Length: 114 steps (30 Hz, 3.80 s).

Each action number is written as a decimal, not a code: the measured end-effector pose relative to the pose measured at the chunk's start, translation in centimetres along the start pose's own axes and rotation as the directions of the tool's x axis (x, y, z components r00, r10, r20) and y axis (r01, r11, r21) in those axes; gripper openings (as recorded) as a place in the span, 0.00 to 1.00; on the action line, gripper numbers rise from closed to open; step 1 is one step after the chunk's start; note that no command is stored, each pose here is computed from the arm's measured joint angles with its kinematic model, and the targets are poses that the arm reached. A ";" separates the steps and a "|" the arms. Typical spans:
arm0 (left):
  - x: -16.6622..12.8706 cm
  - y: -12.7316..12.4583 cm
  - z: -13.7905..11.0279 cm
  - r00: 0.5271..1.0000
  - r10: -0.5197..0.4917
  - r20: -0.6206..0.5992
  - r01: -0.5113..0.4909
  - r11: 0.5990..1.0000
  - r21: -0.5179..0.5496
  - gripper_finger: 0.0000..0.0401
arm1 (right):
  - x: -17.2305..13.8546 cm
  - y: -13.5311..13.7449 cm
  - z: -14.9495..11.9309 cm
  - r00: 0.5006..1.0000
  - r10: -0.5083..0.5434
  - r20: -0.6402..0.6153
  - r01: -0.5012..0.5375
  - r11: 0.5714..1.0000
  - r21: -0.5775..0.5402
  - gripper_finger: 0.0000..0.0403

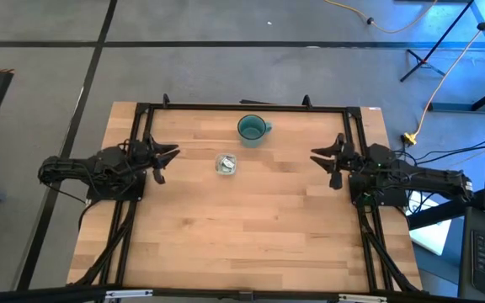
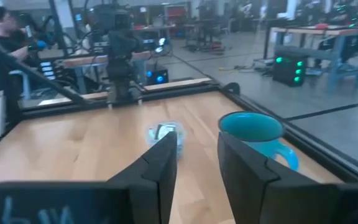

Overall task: Pick and place Stevia / Truvia into bins
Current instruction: Return to Home Position

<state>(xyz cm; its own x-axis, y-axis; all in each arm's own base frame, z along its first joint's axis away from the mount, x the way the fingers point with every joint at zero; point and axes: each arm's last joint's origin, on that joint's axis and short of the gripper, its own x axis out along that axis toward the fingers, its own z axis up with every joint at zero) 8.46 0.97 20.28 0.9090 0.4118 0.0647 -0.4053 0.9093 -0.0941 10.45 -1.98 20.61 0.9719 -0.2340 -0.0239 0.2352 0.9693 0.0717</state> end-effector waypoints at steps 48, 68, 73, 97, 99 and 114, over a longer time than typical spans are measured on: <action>0.6 0.3 -3.0 0.985 0.172 0.020 -0.173 0.985 0.016 0.20 | 0.1 -0.6 -4.0 0.995 -0.095 0.015 0.095 0.996 0.003 0.30; 0.6 0.3 -3.0 0.985 0.172 0.017 -0.173 0.982 0.070 0.19 | 0.1 -0.6 -3.7 0.991 -0.123 0.045 0.129 0.978 -0.164 0.30; 0.6 0.3 -3.0 0.985 0.172 0.017 -0.173 0.982 0.070 0.20 | 0.1 -0.6 -3.7 0.992 -0.123 0.042 0.128 0.975 -0.181 0.30; 0.6 0.3 -3.0 0.985 0.172 0.017 -0.173 0.982 0.070 0.20 | 0.1 -0.6 -3.8 0.992 -0.121 0.036 0.125 0.976 -0.177 0.30; 0.6 0.3 -3.0 0.985 0.172 0.017 -0.173 0.982 0.070 0.20 | 0.1 -0.6 -3.9 0.992 -0.121 0.028 0.124 0.976 -0.179 0.30; 0.6 0.3 -3.0 0.985 0.173 0.017 -0.173 0.982 0.071 0.20 | -0.9 -0.7 -3.4 0.988 -0.116 0.101 0.132 0.977 -0.167 0.30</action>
<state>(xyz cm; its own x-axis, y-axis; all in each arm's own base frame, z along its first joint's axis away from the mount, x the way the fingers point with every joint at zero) 9.20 1.38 17.28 0.8237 0.5635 0.0639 -0.5625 0.8261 -0.0336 9.43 -2.16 17.20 0.9338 -0.3511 0.0686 0.3566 0.9290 -0.0993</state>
